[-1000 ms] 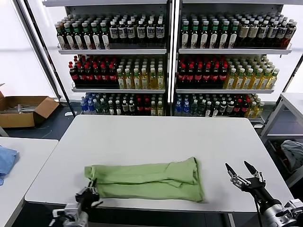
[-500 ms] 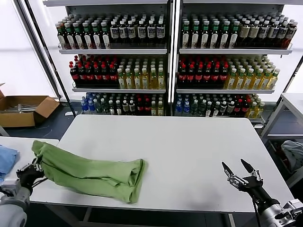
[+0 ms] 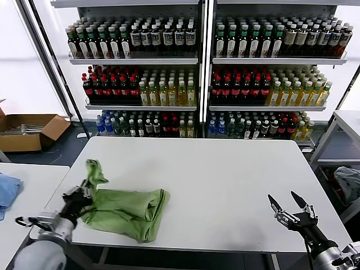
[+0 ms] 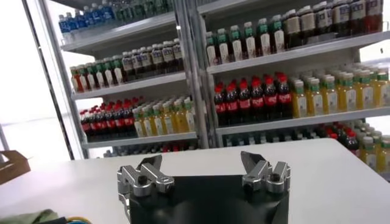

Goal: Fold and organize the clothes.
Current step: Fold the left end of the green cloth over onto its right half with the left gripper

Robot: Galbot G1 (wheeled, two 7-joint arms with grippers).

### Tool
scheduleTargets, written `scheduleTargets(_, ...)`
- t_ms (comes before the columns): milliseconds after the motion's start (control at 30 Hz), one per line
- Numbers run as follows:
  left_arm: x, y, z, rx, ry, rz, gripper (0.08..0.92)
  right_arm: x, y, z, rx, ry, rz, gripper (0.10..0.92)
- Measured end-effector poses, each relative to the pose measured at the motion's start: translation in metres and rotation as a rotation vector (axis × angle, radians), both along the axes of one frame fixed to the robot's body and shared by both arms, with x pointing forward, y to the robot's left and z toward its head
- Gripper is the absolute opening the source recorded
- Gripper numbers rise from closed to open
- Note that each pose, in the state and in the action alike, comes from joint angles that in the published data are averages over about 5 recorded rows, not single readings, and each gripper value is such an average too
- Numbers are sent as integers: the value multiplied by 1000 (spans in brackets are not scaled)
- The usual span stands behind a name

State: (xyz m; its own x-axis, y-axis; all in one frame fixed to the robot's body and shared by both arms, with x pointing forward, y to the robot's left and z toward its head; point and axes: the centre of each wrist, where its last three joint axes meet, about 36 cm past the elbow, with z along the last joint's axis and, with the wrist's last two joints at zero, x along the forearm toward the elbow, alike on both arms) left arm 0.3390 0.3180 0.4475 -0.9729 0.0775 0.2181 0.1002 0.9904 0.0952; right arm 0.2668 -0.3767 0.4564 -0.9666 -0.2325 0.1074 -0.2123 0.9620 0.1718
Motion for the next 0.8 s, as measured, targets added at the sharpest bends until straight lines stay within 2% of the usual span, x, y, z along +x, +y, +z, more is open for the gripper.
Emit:
scheduleTargets(433,-18,-84,-43,-63,113,-188,117,5,-4,0,-9,2,-5,823)
scheduleTargets(633,-29,-104,-49,-66,160,-251,261,8,-3,0,-3,-3,-2,823)
scheduleTargets(800,-35,-111,-42,-76,171,-276,408,9,-1,0,2,-5,0,823)
